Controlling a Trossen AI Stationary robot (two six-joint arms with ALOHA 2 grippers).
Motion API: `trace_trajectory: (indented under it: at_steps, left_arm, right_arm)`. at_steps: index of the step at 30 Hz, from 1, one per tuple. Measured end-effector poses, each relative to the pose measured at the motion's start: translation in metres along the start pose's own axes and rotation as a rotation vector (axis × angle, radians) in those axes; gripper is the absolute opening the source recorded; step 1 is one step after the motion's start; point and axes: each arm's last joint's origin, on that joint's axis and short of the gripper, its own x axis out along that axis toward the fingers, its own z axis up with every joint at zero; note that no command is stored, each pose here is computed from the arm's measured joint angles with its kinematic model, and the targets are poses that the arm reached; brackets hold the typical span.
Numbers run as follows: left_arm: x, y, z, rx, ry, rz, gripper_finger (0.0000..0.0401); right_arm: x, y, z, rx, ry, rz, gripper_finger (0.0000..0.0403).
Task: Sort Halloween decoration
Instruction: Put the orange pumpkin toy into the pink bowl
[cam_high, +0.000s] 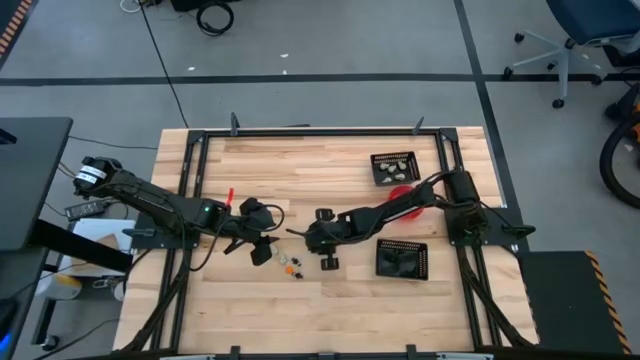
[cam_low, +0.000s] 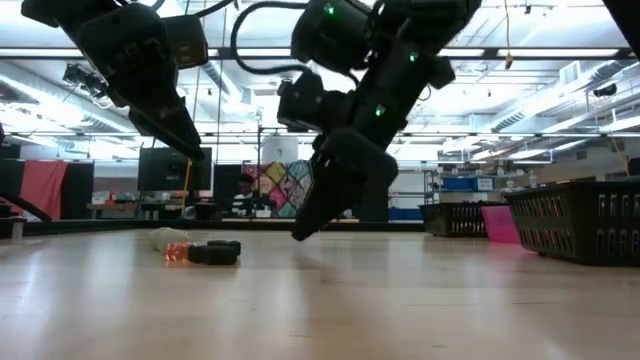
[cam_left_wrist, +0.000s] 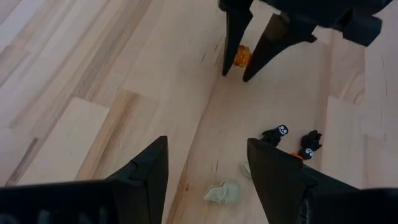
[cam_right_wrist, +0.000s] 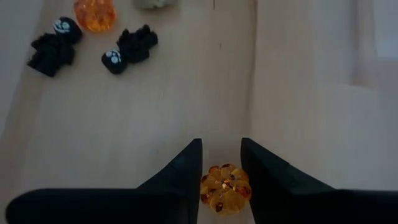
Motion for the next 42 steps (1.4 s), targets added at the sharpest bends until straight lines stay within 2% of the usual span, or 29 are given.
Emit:
trace_trajectory:
  at_steps: [9, 23, 29, 35, 42]
  left_arm:
    - [0.0, 0.0, 0.0, 0.0, 0.0, 0.0, 0.0192]
    - [0.0, 0.0, 0.0, 0.0, 0.0, 0.0, 0.0192]
    - [0.0, 0.0, 0.0, -0.001, 0.0, 0.0, 0.0192]
    - [0.0, 0.0, 0.0, -0.001, 0.0, 0.0, 0.0192]
    - [0.0, 0.0, 0.0, -0.001, -0.001, 0.0, 0.0192]
  right_arm:
    - [-0.037, -0.005, 0.004, -0.02, 0.089, -0.004, 0.0105]
    - [-0.102, -0.018, -0.007, -0.018, 0.256, -0.159, 0.0105]
    - [-0.119, -0.022, -0.029, 0.008, 0.363, -0.277, 0.0105]
    - [-0.122, -0.027, -0.057, 0.038, 0.456, -0.37, 0.0105]
    - [-0.126, -0.041, -0.084, 0.176, 0.52, -0.452, 0.0105]
